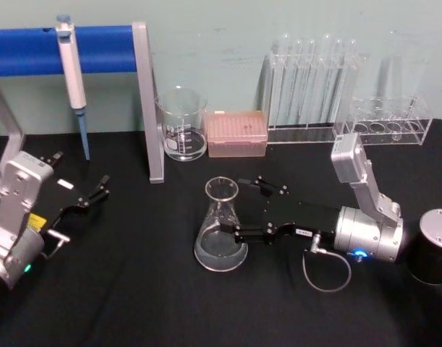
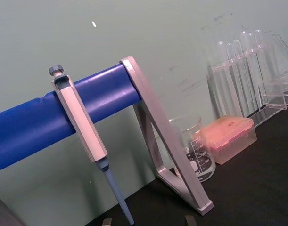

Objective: Grasp the erlenmeyer flask with one hand, shake it three times, then place it back.

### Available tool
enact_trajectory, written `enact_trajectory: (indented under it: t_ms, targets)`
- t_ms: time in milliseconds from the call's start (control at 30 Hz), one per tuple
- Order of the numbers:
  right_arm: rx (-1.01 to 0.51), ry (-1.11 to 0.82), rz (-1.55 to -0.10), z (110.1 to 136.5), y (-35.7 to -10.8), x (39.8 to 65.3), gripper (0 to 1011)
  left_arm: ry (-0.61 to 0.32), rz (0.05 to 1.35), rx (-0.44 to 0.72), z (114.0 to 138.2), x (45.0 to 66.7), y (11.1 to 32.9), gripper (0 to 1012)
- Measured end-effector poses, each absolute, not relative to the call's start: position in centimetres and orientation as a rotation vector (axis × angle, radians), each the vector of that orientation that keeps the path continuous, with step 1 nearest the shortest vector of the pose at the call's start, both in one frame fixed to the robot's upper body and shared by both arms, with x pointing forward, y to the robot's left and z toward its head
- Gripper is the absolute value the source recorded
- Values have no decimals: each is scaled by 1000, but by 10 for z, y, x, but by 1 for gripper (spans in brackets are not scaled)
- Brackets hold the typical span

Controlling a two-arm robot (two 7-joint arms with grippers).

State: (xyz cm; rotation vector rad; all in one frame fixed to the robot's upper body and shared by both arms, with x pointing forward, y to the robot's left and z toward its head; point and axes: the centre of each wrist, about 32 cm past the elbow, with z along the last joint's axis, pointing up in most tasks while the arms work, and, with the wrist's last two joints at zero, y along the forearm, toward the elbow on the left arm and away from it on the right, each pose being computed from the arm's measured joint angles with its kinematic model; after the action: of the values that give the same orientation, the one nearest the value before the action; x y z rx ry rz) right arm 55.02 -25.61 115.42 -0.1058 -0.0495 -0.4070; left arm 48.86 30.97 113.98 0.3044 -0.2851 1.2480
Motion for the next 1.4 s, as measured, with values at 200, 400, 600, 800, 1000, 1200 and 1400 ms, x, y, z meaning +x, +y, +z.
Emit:
enact_trajectory:
  t_ms: [200,400,600,800,1000,1200,1400]
  targets:
    - [-108,-45,-403,1153,-252,555,1000,-285,1248,304,1140,489,310,1001]
    - [-109,-42,-395,1151,-249,558,1000,-285,1248,305,1140,489,310,1001]
    - [-110,-39,-385,1151,-246,561,1000,-285,1248,305,1140,489,310,1001]
    - [-108,-39,-376,1150,-243,565,1000,-285,1248,305,1140,489,310,1001]
    - [-105,-41,-370,1149,-240,568,1000,-285,1248,304,1140,489,310,1001]
    - [-103,-41,-371,1149,-238,570,1000,-285,1248,304,1140,489,310,1001]
    - [-100,-39,-372,1149,-237,571,1000,-285,1248,304,1140,489,310,1001]
